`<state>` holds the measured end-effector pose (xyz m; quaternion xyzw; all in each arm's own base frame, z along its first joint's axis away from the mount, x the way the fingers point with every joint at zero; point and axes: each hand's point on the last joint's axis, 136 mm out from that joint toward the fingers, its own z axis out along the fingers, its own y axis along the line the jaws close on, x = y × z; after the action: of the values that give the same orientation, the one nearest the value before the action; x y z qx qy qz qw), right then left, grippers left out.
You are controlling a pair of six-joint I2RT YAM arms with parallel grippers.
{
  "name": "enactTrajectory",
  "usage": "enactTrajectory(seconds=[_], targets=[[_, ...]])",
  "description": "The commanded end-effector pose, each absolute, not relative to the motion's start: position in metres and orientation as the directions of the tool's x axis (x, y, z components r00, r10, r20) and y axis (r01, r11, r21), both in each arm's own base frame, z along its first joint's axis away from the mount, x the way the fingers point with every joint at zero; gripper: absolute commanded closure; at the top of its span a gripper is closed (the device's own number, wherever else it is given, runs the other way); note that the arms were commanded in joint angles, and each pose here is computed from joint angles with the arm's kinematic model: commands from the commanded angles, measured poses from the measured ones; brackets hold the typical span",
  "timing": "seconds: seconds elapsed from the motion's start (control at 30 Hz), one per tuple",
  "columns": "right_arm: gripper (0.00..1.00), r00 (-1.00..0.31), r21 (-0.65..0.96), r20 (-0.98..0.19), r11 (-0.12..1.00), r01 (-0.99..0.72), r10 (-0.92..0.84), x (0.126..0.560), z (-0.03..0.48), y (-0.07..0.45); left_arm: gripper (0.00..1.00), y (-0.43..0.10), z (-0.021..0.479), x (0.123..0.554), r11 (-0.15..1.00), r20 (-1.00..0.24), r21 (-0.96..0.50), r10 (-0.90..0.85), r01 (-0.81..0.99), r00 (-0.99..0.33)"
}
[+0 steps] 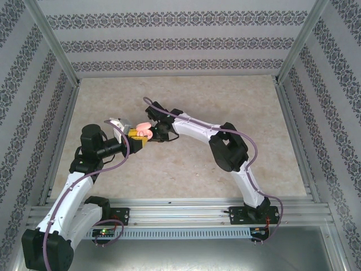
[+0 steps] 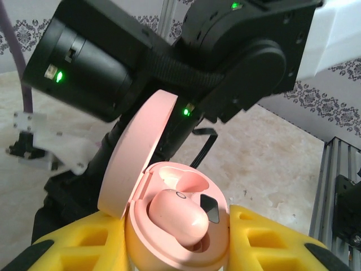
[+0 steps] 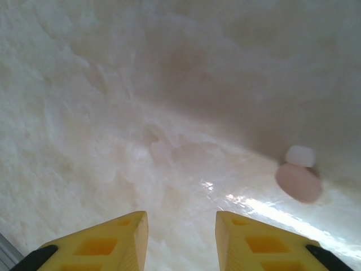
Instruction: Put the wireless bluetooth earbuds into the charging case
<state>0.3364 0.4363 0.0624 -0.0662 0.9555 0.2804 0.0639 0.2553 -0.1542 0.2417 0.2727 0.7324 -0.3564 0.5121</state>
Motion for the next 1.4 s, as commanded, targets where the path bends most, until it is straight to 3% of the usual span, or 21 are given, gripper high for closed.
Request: enactTrajectory(seconds=[0.0,0.37,1.37], targets=[[0.63,-0.994,0.542,-0.096,0.835,-0.095,-0.051,0.33,0.042,0.439,0.7,-0.15,0.238,0.252,0.606,-0.944,-0.232,0.047,0.761,-0.326],[0.6,-0.999,0.53,-0.04,0.848,0.004,0.029,0.336,0.018,0.42,0.7,-0.15,0.235,0.254,0.609,-0.943,-0.238,0.042,0.757,-0.33],[0.6,-0.992,0.459,-0.099,0.888,0.021,0.075,0.387,0.021,0.389,0.7,-0.15,0.232,0.254,0.611,-0.942,-0.235,0.049,0.756,-0.332]])
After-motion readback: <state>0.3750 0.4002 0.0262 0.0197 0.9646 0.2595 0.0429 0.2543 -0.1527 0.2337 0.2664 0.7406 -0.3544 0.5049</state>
